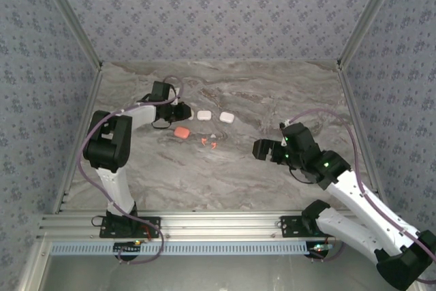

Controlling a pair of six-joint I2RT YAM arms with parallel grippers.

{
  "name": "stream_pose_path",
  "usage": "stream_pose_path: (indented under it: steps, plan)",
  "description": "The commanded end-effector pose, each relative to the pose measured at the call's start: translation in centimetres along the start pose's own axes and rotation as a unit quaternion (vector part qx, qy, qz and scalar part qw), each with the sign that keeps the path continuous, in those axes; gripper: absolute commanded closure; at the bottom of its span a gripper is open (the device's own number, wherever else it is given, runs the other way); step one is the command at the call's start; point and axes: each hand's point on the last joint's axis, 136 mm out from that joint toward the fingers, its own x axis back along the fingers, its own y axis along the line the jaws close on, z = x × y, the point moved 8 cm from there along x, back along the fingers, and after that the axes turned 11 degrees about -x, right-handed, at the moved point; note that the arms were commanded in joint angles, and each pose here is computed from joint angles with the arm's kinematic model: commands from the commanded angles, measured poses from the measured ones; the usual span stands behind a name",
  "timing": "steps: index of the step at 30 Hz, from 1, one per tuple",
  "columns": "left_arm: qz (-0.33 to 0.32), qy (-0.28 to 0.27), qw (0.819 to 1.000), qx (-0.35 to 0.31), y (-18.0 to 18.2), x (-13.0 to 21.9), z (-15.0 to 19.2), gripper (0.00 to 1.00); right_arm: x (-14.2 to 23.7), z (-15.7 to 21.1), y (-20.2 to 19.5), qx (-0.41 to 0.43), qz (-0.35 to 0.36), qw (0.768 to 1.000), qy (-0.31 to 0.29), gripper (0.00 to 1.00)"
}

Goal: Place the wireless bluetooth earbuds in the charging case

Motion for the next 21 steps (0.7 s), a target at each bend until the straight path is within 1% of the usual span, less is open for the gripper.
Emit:
stream_pose_path:
  steps: [1, 2, 8, 11, 13, 17, 21]
  plan:
    - [-0.009, 0.002, 1.0, 0.008, 0.6, -0.2, -0.4, 0.69, 0.5, 0.3, -0.2, 0.005, 0.0, 1.0, 0.007, 0.0]
    - [-0.011, 0.003, 1.0, 0.009, 0.8, -0.2, -0.4, 0.65, 0.5, 0.3, -0.2, 0.006, 0.0, 1.0, 0.008, 0.0]
    - [-0.026, 0.012, 1.0, 0.001, 1.5, -0.3, -0.4, 0.46, 0.5, 0.1, 0.1, 0.012, -0.006, 1.0, 0.008, 0.0]
    - [-0.033, 0.009, 0.999, -0.009, 1.5, 0.2, -1.0, 0.42, 0.5, 0.1, 0.3, 0.012, -0.012, 1.0, 0.009, 0.0]
    - [-0.034, -0.001, 0.999, -0.02, 1.1, 1.0, -1.7, 0.4, 0.4, 0.1, 0.4, 0.034, -0.014, 0.999, 0.011, 0.0]
    - [-0.032, -0.046, 0.997, -0.045, -0.5, 4.4, -3.3, 0.37, -0.1, 0.0, 0.9, 0.058, -0.012, 0.998, 0.019, 0.0]
    - [-0.027, -0.106, 0.992, -0.065, -2.7, 9.2, -3.1, 0.33, -1.1, -0.1, 2.0, 0.09, -0.001, 0.996, 0.029, 0.0]
